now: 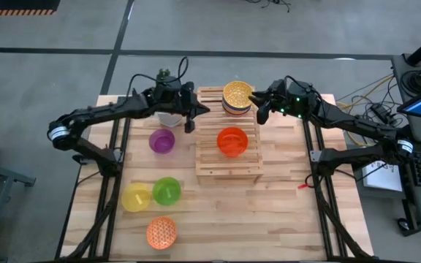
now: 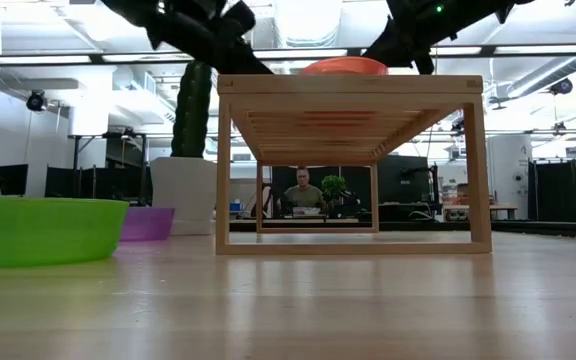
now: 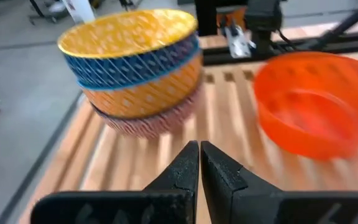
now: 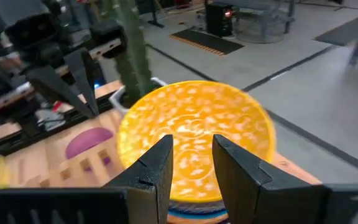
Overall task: Place and stack bowls onto a shelf
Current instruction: Stack the purple bowl on top the orange bowl on the shelf
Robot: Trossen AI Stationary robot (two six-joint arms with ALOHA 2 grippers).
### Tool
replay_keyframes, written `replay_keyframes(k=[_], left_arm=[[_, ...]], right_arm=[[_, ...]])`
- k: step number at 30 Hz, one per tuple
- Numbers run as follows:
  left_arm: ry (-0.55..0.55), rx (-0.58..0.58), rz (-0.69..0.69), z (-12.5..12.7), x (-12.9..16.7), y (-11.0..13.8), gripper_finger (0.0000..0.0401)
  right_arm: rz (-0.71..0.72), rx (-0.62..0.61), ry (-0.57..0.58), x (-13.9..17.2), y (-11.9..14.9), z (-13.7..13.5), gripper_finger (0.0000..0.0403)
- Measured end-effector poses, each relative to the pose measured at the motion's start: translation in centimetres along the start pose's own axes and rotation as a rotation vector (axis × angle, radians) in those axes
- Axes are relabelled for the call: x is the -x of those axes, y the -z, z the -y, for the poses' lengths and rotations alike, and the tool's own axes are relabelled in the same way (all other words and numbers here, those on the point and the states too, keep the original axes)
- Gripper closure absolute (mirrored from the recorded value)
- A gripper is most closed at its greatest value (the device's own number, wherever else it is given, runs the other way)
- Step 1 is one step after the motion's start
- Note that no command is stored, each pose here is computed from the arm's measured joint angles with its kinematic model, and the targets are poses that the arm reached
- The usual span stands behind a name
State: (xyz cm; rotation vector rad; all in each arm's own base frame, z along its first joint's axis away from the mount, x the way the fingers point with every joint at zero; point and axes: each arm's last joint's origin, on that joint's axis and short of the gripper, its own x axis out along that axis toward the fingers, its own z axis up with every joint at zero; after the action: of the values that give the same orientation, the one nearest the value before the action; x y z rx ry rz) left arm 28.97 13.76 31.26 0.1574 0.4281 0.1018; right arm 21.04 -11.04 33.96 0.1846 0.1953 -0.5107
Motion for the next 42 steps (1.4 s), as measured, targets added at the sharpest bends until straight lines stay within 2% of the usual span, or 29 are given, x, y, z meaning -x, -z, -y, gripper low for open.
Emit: replay_keyframes(k=[9, 15, 17, 22, 26, 30, 37, 42], left_arm=[[0.103, 0.106, -0.143, 3.2, 3.9, -0.4, 0.0401], [0.16, 0.296, -0.348, 5.2, 5.2, 0.9, 0.0401], [0.131, 0.367, -0.463, 5.7, 5.5, 1.7, 0.0401], [-0.067, 0.478, -0.809, 6.8, 6.0, 4.4, 0.0401], [-0.052, 0.484, -0.937, 7.6, 5.3, 7.3, 0.0389], [-0.025, 0.433, -0.993, 8.2, 4.6, 10.0, 0.0353], [-0.032, 0.286, -0.934, 8.6, 3.6, 12.8, 0.0283], [-0.016, 0.264, -0.943, 8.7, 2.9, 13.7, 0.0272]], right_arm=[[-0.011, 0.11, -0.146, 0.6, 0.3, -3.0, 0.03], [-0.025, 0.171, -0.239, 1.4, 0.7, -5.1, 0.03], [-0.028, 0.199, -0.264, 1.5, 0.9, -5.6, 0.03], [-0.034, 0.244, -0.304, 1.8, 1.2, -6.7, 0.03], [-0.031, 0.273, -0.323, 1.9, 1.3, -7.1, 0.03], [-0.034, 0.28, -0.325, 1.9, 1.3, -7.1, 0.03], [-0.037, 0.29, -0.324, 1.9, 1.4, -7.1, 0.03], [-0.054, 0.292, -0.323, 1.9, 1.5, -7.1, 0.03]])
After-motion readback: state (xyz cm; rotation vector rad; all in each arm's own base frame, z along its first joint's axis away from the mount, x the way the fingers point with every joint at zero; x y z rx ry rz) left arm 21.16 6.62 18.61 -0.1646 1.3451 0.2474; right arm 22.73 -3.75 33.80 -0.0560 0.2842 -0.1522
